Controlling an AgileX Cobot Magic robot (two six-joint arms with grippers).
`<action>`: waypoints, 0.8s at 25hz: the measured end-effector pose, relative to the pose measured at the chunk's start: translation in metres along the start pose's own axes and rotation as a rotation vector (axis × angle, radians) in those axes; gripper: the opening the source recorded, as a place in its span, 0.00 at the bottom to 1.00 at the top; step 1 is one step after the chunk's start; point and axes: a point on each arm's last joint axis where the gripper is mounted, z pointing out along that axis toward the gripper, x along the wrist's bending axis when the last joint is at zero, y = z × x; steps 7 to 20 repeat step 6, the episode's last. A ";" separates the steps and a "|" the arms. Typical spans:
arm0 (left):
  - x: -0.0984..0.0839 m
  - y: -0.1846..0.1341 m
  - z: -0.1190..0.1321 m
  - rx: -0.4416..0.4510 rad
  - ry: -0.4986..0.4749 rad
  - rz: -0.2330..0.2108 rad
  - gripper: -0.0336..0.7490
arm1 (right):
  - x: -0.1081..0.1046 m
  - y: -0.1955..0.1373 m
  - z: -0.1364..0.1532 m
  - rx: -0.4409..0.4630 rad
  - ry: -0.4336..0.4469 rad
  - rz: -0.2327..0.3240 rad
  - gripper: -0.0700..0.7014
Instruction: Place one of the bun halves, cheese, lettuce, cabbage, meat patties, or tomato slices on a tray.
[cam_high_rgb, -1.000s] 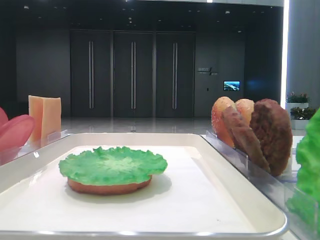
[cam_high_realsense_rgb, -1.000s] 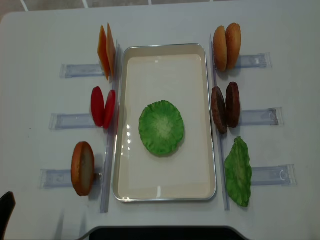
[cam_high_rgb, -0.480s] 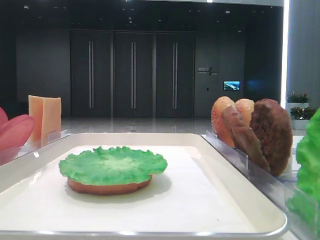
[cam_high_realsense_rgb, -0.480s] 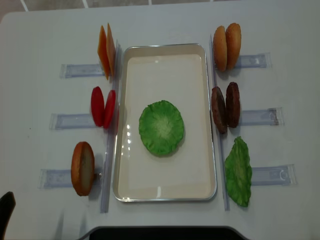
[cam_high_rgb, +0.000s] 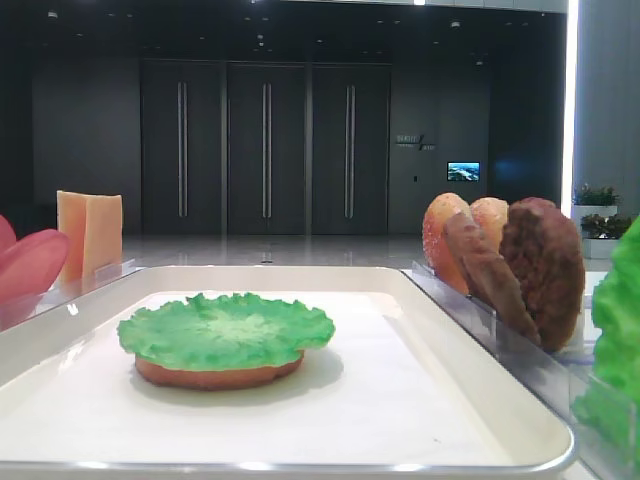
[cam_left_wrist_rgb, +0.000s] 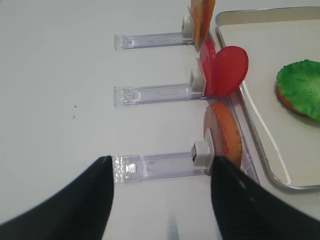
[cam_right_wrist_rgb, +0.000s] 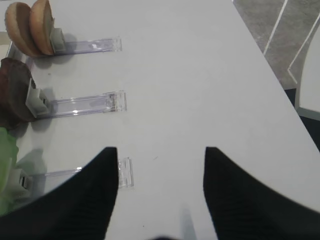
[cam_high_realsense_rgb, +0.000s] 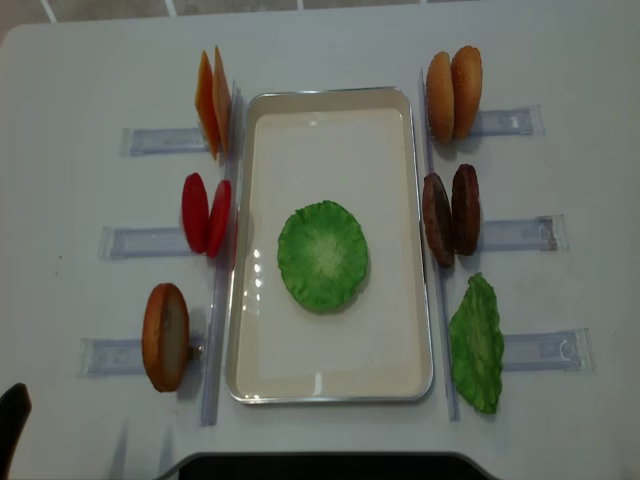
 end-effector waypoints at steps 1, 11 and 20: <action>0.000 0.000 0.000 0.000 0.000 0.000 0.64 | 0.000 0.000 0.000 0.000 0.000 0.000 0.57; 0.000 0.000 0.000 0.000 0.000 0.000 0.64 | 0.000 0.000 0.000 0.000 0.000 0.001 0.57; 0.000 0.000 0.000 0.000 0.000 0.000 0.64 | 0.000 0.000 0.000 0.000 0.000 0.001 0.57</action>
